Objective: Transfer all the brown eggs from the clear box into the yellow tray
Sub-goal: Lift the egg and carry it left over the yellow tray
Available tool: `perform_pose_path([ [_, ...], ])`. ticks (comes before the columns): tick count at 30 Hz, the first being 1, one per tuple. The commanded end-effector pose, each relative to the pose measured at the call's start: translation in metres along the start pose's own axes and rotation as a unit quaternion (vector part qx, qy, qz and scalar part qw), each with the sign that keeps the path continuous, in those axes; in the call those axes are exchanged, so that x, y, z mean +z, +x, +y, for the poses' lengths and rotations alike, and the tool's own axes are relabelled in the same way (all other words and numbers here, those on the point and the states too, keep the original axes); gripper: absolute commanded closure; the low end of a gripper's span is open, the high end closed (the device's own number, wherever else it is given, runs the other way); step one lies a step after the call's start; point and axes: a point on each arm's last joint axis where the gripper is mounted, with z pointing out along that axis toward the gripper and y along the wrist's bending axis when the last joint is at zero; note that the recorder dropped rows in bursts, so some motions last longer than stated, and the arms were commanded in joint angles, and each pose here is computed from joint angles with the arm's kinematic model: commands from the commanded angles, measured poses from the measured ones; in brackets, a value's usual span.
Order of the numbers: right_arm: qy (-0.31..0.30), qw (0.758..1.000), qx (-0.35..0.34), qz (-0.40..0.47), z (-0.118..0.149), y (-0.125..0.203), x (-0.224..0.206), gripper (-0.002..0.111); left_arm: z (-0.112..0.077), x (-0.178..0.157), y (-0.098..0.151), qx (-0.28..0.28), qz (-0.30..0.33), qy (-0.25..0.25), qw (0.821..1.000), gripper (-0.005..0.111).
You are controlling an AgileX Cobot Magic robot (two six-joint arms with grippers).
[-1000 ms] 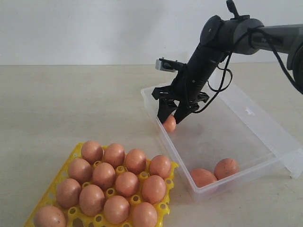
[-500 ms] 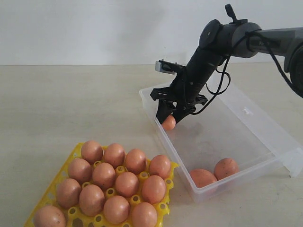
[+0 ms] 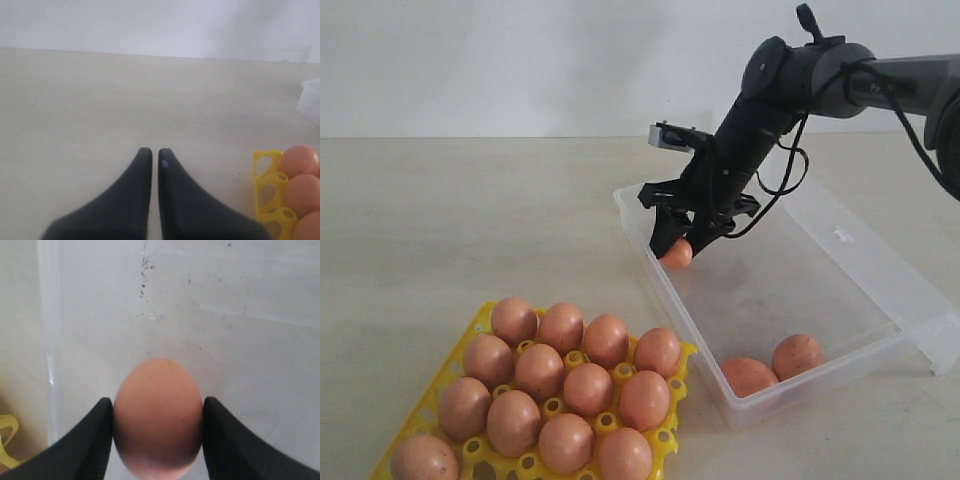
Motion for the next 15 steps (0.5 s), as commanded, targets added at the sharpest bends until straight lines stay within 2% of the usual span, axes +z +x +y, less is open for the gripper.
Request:
perform_pose_path([
  [1,0.029,0.997,0.006,-0.074,0.009,-0.005,-0.033,0.108,0.0,0.0,0.001,0.002,-0.003,0.0,1.0,0.103],
  [9,0.079,0.977,0.018,-0.199,0.022,0.007,-0.072,0.108,0.0,0.0,0.001,0.002,-0.003,0.0,1.0,0.103],
  [15,0.148,0.929,0.04,-0.336,0.021,0.044,-0.092,0.108,0.0,0.0,0.001,0.002,-0.003,0.0,1.0,0.103],
])
